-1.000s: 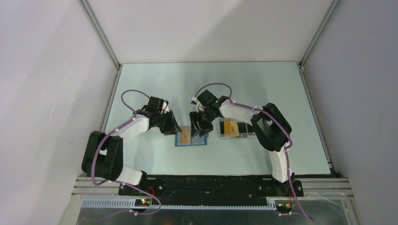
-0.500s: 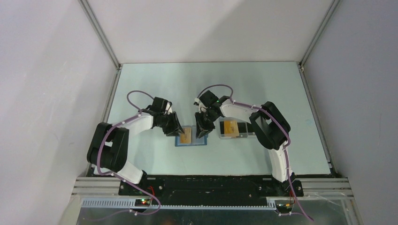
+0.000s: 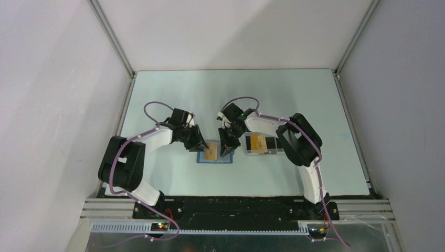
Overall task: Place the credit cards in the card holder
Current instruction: Turn over the card slot in the card holder, then pick up the credit card from the storage box.
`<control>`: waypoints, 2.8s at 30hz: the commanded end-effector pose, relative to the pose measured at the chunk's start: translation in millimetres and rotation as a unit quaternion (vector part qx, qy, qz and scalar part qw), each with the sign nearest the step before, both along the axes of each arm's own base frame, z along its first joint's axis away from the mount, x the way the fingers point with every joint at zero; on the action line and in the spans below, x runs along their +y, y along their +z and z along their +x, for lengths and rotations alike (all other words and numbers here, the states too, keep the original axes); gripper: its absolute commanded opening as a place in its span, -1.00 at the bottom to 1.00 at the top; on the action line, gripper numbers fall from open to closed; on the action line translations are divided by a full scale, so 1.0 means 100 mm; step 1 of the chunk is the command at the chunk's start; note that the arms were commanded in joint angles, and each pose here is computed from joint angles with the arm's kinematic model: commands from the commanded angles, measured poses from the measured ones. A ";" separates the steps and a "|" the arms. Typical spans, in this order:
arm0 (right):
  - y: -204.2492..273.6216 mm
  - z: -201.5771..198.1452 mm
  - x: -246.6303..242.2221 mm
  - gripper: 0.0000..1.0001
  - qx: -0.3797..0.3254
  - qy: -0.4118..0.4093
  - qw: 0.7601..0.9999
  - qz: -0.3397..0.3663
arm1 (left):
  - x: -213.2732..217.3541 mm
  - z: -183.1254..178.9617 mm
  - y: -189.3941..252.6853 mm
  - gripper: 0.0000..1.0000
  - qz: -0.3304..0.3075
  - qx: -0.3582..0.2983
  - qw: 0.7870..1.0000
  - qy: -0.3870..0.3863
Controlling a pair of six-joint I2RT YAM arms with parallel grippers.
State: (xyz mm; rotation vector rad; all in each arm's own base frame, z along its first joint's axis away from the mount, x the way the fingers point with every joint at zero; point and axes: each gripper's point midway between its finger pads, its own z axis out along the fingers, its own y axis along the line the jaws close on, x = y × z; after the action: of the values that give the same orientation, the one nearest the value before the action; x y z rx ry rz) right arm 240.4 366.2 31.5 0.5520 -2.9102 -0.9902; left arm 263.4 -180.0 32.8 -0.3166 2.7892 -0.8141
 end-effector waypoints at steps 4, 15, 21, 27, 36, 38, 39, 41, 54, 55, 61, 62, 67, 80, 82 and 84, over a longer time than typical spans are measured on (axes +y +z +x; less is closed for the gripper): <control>-0.06 -0.02 0.01 -0.83 0.014 0.000 1.000 0.002 | -0.25 0.13 0.41 -0.32 -0.072 -0.047 0.996 -0.020; -0.05 0.00 0.15 -0.84 0.019 0.004 0.999 0.028 | -0.39 0.07 0.62 -0.32 -0.130 -0.054 0.989 -0.039; -0.06 0.02 0.17 -0.85 0.034 -0.009 0.998 0.046 | -0.57 0.10 0.72 -0.32 -0.200 -0.068 0.977 -0.039; 0.01 0.13 0.11 -0.86 0.038 -0.035 0.996 0.069 | -0.66 0.03 0.62 -0.34 -0.202 -0.051 0.977 -0.043; 0.21 0.15 -0.09 -0.86 0.013 -0.055 0.998 0.036 | -0.70 0.07 0.60 -0.34 -0.202 -0.047 0.978 -0.028; 0.24 0.18 -0.17 -0.85 0.005 -0.066 0.998 0.019 | -0.70 0.08 0.56 -0.35 -0.199 -0.043 0.979 -0.023; 0.24 0.19 -0.24 -0.85 -0.001 -0.073 0.997 0.002 | -0.69 0.09 0.54 -0.34 -0.197 -0.040 0.979 -0.020; 0.22 0.21 -0.34 -0.86 -0.010 -0.079 0.997 -0.021 | -0.68 0.09 0.49 -0.33 -0.192 -0.036 0.981 -0.014; 0.73 0.24 -0.57 -0.80 -0.065 -0.079 0.995 -0.014 | -0.51 0.07 0.29 -0.34 -0.124 -0.033 0.992 0.009; 0.79 0.27 -0.61 -0.78 -0.069 -0.085 0.994 -0.009 | -0.53 0.06 0.31 -0.34 -0.123 -0.036 0.992 0.005; 1.11 0.38 -1.06 -0.31 -0.082 -0.131 0.988 0.026 | -0.67 0.11 0.54 -0.26 -0.115 -0.072 0.991 -0.011; 1.10 0.37 -1.14 -0.25 -0.078 -0.136 0.987 0.025 | -0.70 0.15 0.60 -0.25 -0.117 -0.078 0.990 -0.011; 0.93 0.40 -1.74 0.03 -0.061 -0.186 0.981 0.014 | -0.99 0.25 0.77 -0.17 -0.125 -0.095 0.987 -0.031; 0.38 0.38 -2.18 0.23 0.009 -0.222 0.975 -0.014 | -1.66 0.34 0.76 -0.15 -0.126 -0.091 0.984 -0.082; 0.33 0.39 -2.14 0.23 0.015 -0.221 0.975 -0.014 | -1.69 0.33 0.74 -0.15 -0.124 -0.090 0.985 -0.083; 0.29 0.41 -2.10 0.22 0.019 -0.218 0.976 -0.013 | -1.70 0.32 0.73 -0.15 -0.123 -0.088 0.985 -0.086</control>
State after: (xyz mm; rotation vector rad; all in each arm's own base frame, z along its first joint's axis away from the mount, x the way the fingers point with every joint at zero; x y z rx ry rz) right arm 276.9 146.2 64.9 -0.1635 -3.0829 -0.9337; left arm 287.9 -342.0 96.7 -0.0509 2.6132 -1.1722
